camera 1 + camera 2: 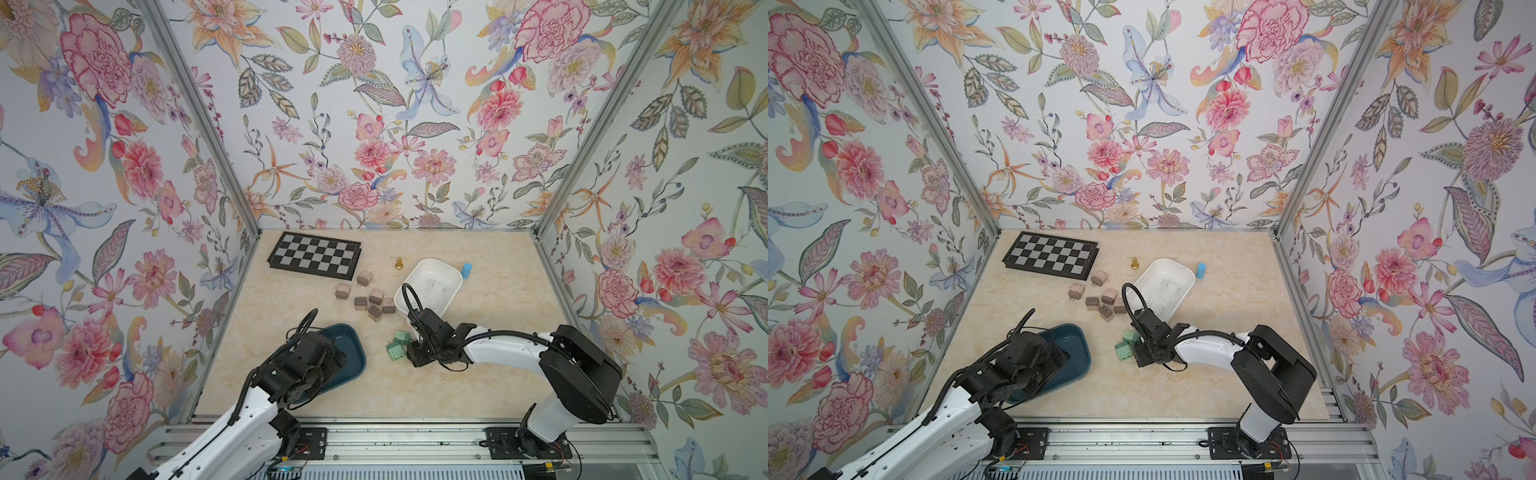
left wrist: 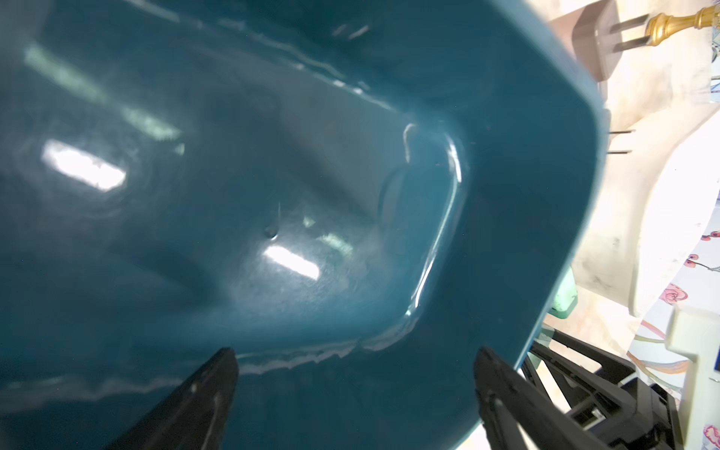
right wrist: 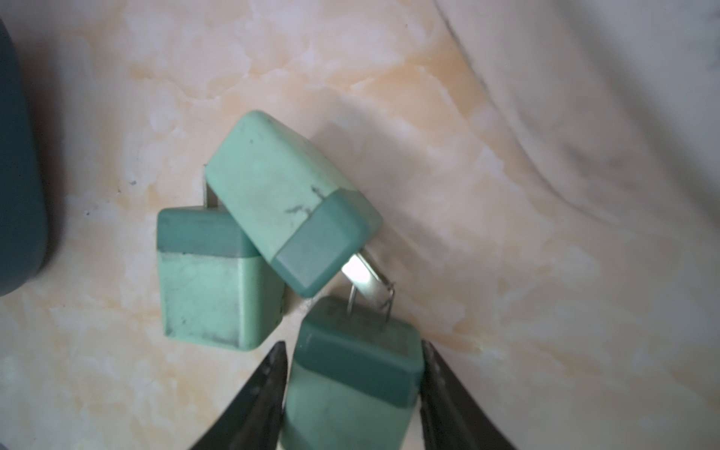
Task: Place the plugs by color into the storage box
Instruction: Adjust the storage box at the center of the board, then place the plug in the storage box, then move the storage box to the center of the board, then pick up the plug from the center of the board, then place the plug in the storage box, then pick up the plug from the center of the board.
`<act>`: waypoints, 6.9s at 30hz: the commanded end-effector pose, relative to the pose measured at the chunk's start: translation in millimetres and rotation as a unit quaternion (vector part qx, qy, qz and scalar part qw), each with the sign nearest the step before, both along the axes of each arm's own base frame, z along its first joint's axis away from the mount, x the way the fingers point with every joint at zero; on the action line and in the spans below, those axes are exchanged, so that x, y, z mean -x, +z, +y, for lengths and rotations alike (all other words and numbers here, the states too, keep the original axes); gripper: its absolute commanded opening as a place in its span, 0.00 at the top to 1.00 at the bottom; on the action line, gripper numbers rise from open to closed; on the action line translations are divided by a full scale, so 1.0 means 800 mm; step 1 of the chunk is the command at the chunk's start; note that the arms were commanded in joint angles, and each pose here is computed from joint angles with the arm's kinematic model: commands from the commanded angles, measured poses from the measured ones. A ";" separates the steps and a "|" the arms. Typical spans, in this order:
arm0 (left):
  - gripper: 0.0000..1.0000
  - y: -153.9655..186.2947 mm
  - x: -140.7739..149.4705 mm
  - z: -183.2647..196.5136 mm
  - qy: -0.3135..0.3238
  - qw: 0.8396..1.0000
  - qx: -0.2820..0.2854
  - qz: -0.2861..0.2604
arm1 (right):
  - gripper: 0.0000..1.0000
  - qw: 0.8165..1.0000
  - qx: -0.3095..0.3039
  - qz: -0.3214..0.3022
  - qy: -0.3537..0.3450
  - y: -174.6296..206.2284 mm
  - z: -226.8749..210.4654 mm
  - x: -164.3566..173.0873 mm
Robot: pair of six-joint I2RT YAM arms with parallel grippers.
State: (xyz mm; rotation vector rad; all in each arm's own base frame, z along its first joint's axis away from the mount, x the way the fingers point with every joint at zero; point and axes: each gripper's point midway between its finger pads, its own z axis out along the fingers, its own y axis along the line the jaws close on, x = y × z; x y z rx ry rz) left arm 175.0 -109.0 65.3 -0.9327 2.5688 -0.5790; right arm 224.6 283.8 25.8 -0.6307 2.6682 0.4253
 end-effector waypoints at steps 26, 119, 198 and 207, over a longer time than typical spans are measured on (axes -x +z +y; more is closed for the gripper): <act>0.28 -0.001 -0.211 0.021 -0.041 0.979 -0.169 -0.108 | 0.55 1.000 -0.016 0.007 -0.022 0.012 -0.017 -0.008; 0.01 0.069 -0.159 0.007 -0.092 0.969 -0.150 -0.173 | 0.11 0.989 0.106 0.018 0.099 0.030 0.028 -0.080; 0.03 0.074 -0.152 0.018 -0.076 0.968 -0.156 -0.183 | 0.15 0.996 0.080 0.003 0.027 0.100 -0.005 -0.070; 0.01 0.080 -0.147 0.021 -0.075 0.967 -0.158 -0.185 | 0.13 0.995 0.072 0.043 0.060 0.042 0.064 -0.026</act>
